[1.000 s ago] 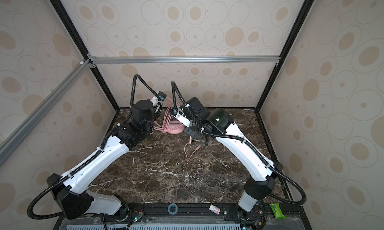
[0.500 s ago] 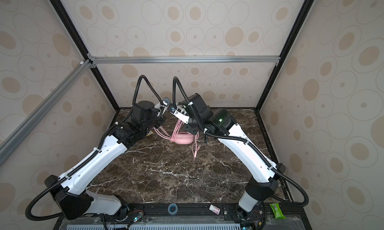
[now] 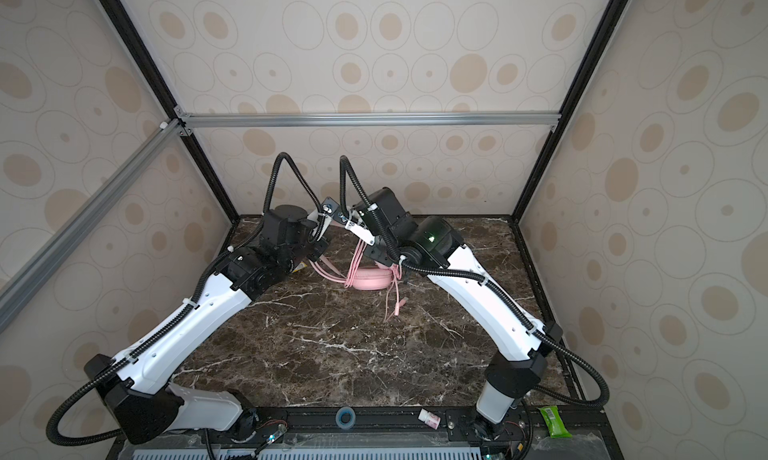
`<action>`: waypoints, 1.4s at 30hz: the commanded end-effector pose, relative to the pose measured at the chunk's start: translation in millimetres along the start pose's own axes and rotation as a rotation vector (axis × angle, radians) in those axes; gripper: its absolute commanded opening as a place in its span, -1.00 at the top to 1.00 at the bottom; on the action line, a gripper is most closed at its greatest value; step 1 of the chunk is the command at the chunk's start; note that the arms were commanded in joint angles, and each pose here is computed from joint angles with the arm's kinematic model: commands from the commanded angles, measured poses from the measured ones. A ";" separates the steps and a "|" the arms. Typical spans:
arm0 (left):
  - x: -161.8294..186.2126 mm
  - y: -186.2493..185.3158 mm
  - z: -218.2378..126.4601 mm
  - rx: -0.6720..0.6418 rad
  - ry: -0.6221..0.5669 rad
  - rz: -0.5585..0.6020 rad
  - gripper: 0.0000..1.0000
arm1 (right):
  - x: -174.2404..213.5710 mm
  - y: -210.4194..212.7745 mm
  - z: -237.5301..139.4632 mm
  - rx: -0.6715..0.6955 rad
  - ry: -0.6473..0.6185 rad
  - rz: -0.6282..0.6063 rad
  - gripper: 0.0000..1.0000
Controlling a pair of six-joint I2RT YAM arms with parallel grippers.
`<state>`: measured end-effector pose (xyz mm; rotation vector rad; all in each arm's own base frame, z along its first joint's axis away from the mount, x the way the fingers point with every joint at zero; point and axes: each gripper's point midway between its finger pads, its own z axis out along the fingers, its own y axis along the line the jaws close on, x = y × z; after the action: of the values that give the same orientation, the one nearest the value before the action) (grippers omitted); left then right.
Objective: Wrap the headphones
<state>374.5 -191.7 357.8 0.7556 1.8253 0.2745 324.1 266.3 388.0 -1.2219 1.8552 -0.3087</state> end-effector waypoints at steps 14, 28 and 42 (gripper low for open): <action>23.0 4.9 5.1 -0.091 0.052 0.056 1.00 | -13.0 -53.6 -49.0 0.230 -0.026 0.002 1.00; 29.1 39.9 7.2 -0.208 0.062 -0.006 1.00 | -22.3 -44.0 -36.2 0.280 0.013 -0.061 1.00; 25.8 96.6 0.3 -0.385 0.071 -0.124 1.00 | -26.9 -49.3 -52.2 0.256 -0.045 0.036 1.00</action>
<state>406.7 -119.9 370.5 0.4216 1.8211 0.4755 316.4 269.4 427.5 -1.1746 1.7639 -0.4797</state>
